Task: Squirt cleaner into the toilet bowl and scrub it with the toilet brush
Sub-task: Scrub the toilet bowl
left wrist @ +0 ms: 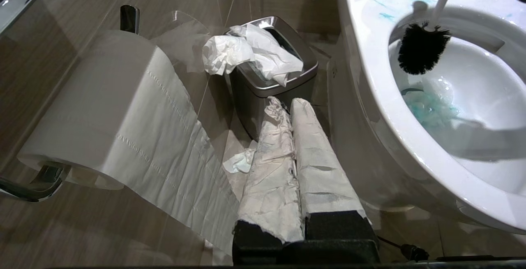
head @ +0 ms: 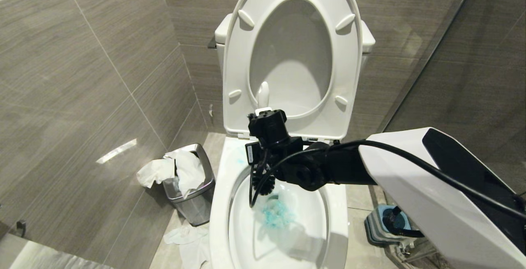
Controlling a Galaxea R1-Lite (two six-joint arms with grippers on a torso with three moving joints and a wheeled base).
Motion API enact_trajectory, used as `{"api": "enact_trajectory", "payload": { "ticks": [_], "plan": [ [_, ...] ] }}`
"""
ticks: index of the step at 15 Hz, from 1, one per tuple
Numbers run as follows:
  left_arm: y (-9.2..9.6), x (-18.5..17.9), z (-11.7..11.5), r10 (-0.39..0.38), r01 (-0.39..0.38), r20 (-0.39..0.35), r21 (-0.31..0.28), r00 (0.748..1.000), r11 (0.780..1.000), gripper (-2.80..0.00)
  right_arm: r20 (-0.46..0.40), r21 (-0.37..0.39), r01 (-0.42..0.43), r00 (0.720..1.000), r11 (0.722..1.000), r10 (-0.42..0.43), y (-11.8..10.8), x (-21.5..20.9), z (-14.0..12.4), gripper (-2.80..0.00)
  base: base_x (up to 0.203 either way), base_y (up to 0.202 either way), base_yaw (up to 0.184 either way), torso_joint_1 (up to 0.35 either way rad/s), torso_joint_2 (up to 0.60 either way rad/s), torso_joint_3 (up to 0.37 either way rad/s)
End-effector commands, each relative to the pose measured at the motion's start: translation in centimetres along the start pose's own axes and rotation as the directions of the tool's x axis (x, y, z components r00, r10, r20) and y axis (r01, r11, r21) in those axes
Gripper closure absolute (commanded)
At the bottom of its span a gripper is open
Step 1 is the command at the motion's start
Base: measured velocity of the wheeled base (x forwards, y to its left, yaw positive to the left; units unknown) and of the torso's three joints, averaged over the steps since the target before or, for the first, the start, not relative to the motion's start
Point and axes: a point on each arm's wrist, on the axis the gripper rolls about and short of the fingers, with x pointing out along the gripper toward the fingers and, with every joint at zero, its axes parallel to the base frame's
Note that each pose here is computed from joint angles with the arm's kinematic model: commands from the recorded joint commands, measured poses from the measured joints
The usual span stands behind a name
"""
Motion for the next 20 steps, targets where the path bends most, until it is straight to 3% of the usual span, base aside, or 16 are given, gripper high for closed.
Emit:
{"api": "enact_trajectory", "payload": {
  "ticks": [1, 8, 14, 17, 20],
  "plan": [
    [0.0, 0.0, 0.0, 0.0, 0.0, 0.0, 0.0, 1.0, 1.0, 0.0, -0.027, -0.011, 0.014, 1.0, 1.0, -0.014, 0.2, 1.6, -1.2, 0.0, 0.0, 0.0, 0.0, 0.0, 0.0, 0.0],
    [0.0, 0.0, 0.0, 0.0, 0.0, 0.0, 0.0, 1.0, 1.0, 0.0, -0.071, -0.01, 0.087, 0.994, 0.996, -0.088, -3.8, 0.4, -0.3, 0.0, 0.0, 0.0, 0.0, 0.0, 0.0, 0.0],
    [0.0, 0.0, 0.0, 0.0, 0.0, 0.0, 0.0, 1.0, 1.0, 0.0, -0.173, -0.01, 0.1, 0.98, 0.995, -0.1, -5.7, -3.9, -4.4, 0.0, 0.0, 0.0, 0.0, 0.0, 0.0, 0.0],
    [0.0, 0.0, 0.0, 0.0, 0.0, 0.0, 0.0, 1.0, 1.0, 0.0, -0.199, 0.067, 0.062, 0.979, 0.996, -0.047, -4.1, -6.9, -6.4, 0.0, 0.0, 0.0, 0.0, 0.0, 0.0, 0.0],
    [0.0, 0.0, 0.0, 0.0, 0.0, 0.0, 0.0, 1.0, 1.0, 0.0, -0.193, 0.07, -0.009, 0.981, 0.997, 0.023, -1.2, -8.5, -6.9, 0.0, 0.0, 0.0, 0.0, 0.0, 0.0, 0.0]
  ]
}}
